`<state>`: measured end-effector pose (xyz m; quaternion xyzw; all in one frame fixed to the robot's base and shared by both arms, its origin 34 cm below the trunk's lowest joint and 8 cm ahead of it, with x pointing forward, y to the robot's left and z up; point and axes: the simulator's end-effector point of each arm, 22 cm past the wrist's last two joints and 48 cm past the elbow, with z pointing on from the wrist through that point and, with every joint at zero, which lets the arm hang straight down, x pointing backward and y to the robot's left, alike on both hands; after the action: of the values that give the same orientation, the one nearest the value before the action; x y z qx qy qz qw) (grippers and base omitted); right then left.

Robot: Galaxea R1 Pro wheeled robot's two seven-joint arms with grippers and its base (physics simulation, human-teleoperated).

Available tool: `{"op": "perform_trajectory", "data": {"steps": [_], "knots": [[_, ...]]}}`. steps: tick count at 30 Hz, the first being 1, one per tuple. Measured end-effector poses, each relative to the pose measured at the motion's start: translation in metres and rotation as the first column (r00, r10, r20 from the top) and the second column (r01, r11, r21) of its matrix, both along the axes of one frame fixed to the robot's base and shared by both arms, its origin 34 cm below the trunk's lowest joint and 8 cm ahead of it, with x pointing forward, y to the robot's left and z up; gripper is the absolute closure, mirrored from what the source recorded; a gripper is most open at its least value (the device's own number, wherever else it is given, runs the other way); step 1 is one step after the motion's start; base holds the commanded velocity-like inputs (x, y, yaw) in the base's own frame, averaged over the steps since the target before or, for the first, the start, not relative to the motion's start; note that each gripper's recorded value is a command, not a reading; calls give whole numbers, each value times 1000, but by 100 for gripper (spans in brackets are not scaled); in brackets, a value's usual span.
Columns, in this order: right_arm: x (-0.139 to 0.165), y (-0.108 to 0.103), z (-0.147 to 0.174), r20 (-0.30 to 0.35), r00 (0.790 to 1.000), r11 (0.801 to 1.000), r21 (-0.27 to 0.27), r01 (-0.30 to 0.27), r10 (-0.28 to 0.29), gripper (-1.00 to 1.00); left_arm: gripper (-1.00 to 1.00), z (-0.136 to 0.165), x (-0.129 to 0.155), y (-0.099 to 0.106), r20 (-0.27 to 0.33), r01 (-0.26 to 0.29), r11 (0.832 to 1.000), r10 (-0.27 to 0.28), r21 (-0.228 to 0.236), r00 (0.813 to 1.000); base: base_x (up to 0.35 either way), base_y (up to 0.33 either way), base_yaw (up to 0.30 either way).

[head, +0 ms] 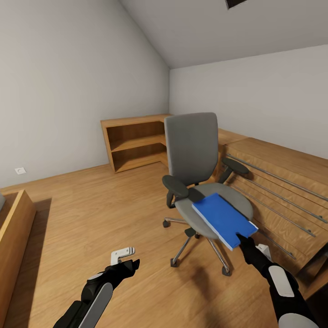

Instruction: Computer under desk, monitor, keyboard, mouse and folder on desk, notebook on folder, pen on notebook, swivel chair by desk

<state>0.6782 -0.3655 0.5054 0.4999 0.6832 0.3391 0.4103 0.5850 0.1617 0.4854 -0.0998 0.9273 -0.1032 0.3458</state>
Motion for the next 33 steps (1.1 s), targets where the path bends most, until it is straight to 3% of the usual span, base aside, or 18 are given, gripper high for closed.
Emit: {"op": "perform_trajectory", "data": {"steps": [10,22,33], "knots": [[0,0,0,1,1000,1000,-3,0,0,100,-100,0,0,0,0,0,1000,0,1,1000,0,0,0],[6,-1,27,1,1000,1000,-5,-1,1,100,-100,26,6,2,0,-2,1000,2,8,1000,0,0,0],[9,-25,55,4,1000,999,-38,14,-14,100,-100,49,10,-1,-1,3,1000,-3,9,1000,-2,0,0]]}}
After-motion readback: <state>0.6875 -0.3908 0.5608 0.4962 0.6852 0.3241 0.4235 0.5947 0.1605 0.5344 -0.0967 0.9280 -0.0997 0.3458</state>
